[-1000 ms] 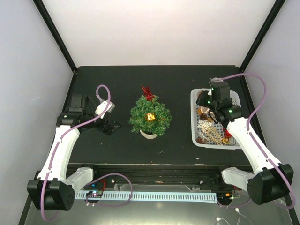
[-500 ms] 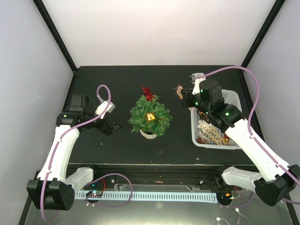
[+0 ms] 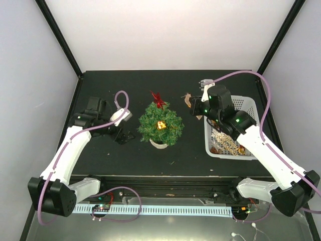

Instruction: Decorate the small christmas tree

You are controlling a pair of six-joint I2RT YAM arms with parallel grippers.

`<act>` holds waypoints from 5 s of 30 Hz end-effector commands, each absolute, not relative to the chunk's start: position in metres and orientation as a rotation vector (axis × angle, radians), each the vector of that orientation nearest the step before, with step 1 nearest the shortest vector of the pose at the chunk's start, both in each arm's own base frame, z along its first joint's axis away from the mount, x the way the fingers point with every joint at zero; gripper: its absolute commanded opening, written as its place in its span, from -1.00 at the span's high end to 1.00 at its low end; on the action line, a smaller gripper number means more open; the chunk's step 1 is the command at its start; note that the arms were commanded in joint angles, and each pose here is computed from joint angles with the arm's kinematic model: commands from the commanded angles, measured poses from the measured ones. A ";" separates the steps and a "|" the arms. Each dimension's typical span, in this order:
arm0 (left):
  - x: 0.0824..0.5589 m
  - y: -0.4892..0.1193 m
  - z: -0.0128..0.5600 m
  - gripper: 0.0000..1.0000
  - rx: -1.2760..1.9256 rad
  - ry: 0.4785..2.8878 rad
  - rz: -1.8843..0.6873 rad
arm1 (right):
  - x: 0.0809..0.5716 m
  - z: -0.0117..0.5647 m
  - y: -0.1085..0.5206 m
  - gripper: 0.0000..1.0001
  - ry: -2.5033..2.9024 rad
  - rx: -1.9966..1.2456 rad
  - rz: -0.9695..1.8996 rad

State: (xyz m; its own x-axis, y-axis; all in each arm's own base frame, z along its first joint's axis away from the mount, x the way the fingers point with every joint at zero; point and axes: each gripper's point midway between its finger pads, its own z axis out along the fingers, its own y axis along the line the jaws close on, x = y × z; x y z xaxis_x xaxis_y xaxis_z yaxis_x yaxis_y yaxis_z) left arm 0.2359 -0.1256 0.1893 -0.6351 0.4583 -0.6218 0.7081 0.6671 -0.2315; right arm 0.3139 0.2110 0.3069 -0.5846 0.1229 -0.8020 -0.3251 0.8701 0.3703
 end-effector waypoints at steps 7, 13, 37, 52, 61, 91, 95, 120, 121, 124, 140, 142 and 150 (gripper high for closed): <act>0.265 -0.157 0.194 -0.98 0.973 2.387 -0.662 | 0.315 0.307 0.217 0.98 2.089 -0.142 0.646; 0.284 -0.163 0.179 -0.98 0.975 2.429 -0.661 | 0.316 0.299 0.218 0.98 2.099 -0.150 0.643; 0.344 -0.161 0.167 -0.98 0.971 2.428 -0.484 | 0.305 0.282 0.224 0.98 2.113 -0.177 0.709; 0.373 -0.155 0.180 -0.98 0.980 2.372 -0.352 | 0.288 0.275 0.232 0.98 2.121 -0.212 0.801; 0.388 -0.158 0.185 -0.98 0.987 2.350 -0.337 | 0.267 0.279 0.252 0.98 2.100 -0.266 0.805; 0.368 -0.138 0.207 -0.98 0.937 2.335 -0.261 | 0.247 0.337 0.270 0.98 1.922 -0.413 0.820; 0.365 -0.134 0.203 -0.98 0.936 2.342 -0.240 | 0.249 0.342 0.284 0.98 1.909 -0.443 0.843; 0.350 -0.111 0.205 -0.98 0.899 2.374 -0.216 | 0.260 0.288 0.327 0.98 1.970 -0.476 0.917; 0.350 -0.111 0.204 -0.98 0.897 2.376 -0.217 | 0.260 0.285 0.327 0.98 1.976 -0.474 0.919; 0.347 -0.111 0.203 -0.98 0.899 2.378 -0.222 | 0.260 0.274 0.327 0.98 1.993 -0.469 0.919; 0.337 -0.110 0.196 -0.98 0.897 2.394 -0.238 | 0.254 0.264 0.332 0.98 2.010 -0.468 0.948; 0.337 -0.110 0.195 -0.98 0.899 2.395 -0.240 | 0.254 0.266 0.331 0.98 2.011 -0.468 0.946; 0.335 -0.109 0.194 -0.98 0.899 2.398 -0.232 | 0.254 0.271 0.325 0.78 2.009 -0.468 0.910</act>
State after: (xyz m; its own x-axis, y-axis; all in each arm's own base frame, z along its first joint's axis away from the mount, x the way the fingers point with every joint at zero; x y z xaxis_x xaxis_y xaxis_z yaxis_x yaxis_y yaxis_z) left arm 0.3404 -0.1112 0.1877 -0.6217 0.5559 -0.5518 0.6507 0.7587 0.0311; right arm 0.2574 0.3273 0.2620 -0.5775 0.0141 -0.8163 -0.6065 0.6619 0.4405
